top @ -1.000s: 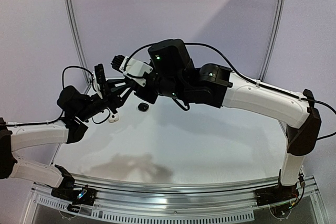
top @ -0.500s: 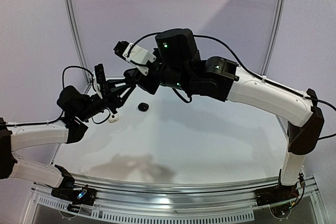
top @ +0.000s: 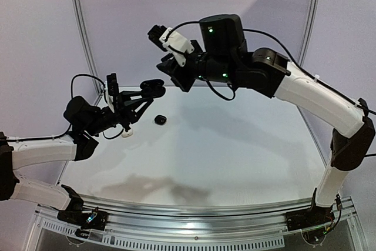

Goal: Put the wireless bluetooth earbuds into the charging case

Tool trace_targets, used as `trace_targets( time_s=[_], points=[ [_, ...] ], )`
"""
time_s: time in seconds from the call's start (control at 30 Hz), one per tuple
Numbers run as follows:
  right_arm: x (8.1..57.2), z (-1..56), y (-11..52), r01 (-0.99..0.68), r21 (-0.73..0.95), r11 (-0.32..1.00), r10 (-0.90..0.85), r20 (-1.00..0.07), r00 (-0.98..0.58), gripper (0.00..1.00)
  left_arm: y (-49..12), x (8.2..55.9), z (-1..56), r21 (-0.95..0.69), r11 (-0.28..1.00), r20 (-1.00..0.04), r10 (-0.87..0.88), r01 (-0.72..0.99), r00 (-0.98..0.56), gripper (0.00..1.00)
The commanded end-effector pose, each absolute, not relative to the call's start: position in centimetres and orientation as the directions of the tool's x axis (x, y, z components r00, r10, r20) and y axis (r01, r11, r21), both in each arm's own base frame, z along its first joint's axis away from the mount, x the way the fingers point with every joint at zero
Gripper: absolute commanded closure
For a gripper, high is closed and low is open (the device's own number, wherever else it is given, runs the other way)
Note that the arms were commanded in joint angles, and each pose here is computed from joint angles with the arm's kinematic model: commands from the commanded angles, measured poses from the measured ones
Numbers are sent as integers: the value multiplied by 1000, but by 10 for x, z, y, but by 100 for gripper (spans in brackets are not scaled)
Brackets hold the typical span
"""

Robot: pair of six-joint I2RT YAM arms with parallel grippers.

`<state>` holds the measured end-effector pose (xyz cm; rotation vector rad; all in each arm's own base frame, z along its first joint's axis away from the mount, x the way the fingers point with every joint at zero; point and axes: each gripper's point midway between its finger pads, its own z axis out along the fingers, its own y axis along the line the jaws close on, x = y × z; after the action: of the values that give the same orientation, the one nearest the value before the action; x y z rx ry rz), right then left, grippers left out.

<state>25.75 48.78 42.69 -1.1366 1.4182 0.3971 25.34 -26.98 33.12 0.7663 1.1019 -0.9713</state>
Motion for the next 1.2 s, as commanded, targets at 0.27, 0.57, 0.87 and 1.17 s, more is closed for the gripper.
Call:
trace_targets(
  time_s=[0.27,0.57,0.87,1.17],
  points=[
    [222,397,477,-909,-289,301,-470,-874,122,88,-282,223,336,120,220,-955,-242,968,174,100],
    [222,388,487,-903,-311,298,-500,-856,130,81,-286,214,332,148,160,-957,-225,976,182,100],
    [230,430,480,-900,-200,387,-348,-936,58,75,-289,210,320,307,143,-931,-159,941,328,100],
    [253,382,492,-871,-184,455,-449,-892,-46,76,-290,207,323,350,135,-915,-164,927,369,100]
  ],
)
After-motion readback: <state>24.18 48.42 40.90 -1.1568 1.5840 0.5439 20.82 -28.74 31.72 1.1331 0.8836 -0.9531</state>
